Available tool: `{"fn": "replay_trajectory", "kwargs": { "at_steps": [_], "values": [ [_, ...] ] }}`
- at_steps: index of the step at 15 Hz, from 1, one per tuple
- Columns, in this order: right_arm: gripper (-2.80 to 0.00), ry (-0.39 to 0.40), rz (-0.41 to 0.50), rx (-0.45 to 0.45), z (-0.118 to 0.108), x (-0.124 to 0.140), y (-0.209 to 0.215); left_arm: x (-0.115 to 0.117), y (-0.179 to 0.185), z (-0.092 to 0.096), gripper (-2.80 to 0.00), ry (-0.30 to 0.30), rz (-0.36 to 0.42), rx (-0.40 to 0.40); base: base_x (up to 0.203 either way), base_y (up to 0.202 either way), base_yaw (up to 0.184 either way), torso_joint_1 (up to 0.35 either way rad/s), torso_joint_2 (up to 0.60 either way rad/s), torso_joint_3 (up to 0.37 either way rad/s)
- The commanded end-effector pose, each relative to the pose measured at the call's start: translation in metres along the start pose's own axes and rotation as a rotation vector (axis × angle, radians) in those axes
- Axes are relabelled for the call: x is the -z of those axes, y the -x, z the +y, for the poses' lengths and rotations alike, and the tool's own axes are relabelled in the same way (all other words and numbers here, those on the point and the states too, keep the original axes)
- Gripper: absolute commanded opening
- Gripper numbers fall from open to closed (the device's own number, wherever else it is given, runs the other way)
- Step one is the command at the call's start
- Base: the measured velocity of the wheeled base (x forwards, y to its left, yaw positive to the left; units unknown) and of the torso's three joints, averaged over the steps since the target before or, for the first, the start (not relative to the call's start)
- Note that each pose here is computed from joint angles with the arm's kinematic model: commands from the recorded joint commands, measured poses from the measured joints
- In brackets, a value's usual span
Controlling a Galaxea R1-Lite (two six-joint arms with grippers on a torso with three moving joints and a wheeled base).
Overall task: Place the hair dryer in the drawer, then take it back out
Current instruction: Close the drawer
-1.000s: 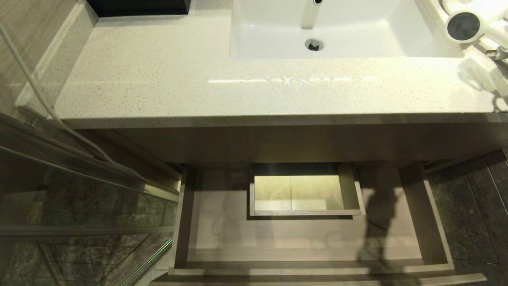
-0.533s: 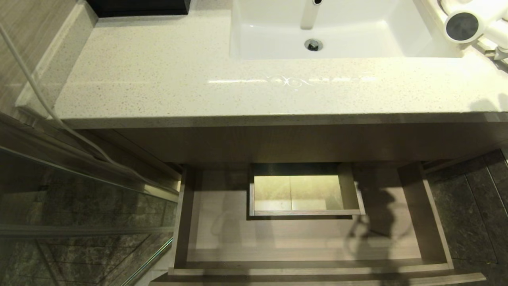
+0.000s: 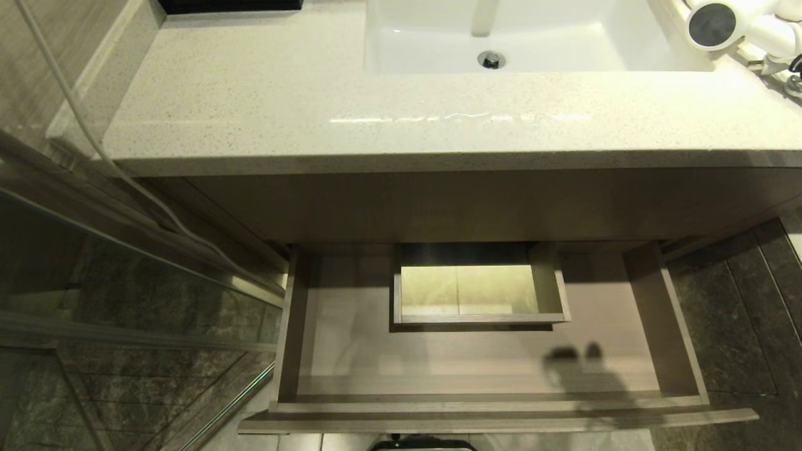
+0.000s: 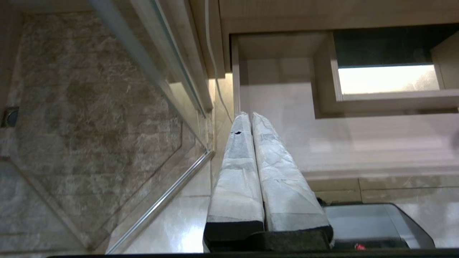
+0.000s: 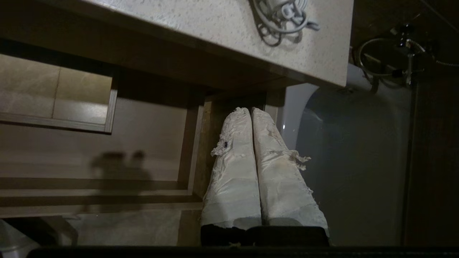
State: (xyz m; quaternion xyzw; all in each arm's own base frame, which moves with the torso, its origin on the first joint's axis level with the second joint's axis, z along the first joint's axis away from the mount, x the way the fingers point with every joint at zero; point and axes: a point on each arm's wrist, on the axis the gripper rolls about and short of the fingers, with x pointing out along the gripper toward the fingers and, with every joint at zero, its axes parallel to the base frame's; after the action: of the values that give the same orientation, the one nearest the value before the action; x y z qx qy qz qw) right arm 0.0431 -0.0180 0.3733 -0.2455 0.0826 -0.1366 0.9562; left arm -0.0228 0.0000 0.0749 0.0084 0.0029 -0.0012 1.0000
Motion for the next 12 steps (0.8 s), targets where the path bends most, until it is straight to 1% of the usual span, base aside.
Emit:
{"fn": "replay_trajectory", "kwargs": {
  "at_steps": [1, 2, 4, 12],
  "values": [
    [-2.80, -0.017, -0.039, 0.000, 0.022, 0.026, 0.039, 0.000, 0.000, 0.000, -2.80, 0.000, 0.002, -0.001, 0.000, 0.000, 0.000, -0.323, 0.06, -0.260],
    [-2.80, -0.025, -0.047, 0.004, 0.030, 0.037, 0.047, 0.000, 0.000, 0.000, -2.80, 0.000, 0.002, 0.001, 0.000, 0.000, 0.000, -0.308, 0.06, -0.260],
    [-2.80, -0.032, -0.074, 0.013, 0.036, 0.048, 0.054, 0.000, 0.000, 0.000, -2.80, 0.000, 0.001, 0.000, 0.000, 0.000, 0.000, -0.313, 0.03, -0.274],
    [-2.80, -0.034, -0.076, 0.016, 0.040, 0.054, 0.059, 0.000, 0.000, 0.000, -2.80, 0.000, 0.002, -0.001, 0.000, 0.000, 0.000, -0.276, -0.02, -0.305]
  ]
}}
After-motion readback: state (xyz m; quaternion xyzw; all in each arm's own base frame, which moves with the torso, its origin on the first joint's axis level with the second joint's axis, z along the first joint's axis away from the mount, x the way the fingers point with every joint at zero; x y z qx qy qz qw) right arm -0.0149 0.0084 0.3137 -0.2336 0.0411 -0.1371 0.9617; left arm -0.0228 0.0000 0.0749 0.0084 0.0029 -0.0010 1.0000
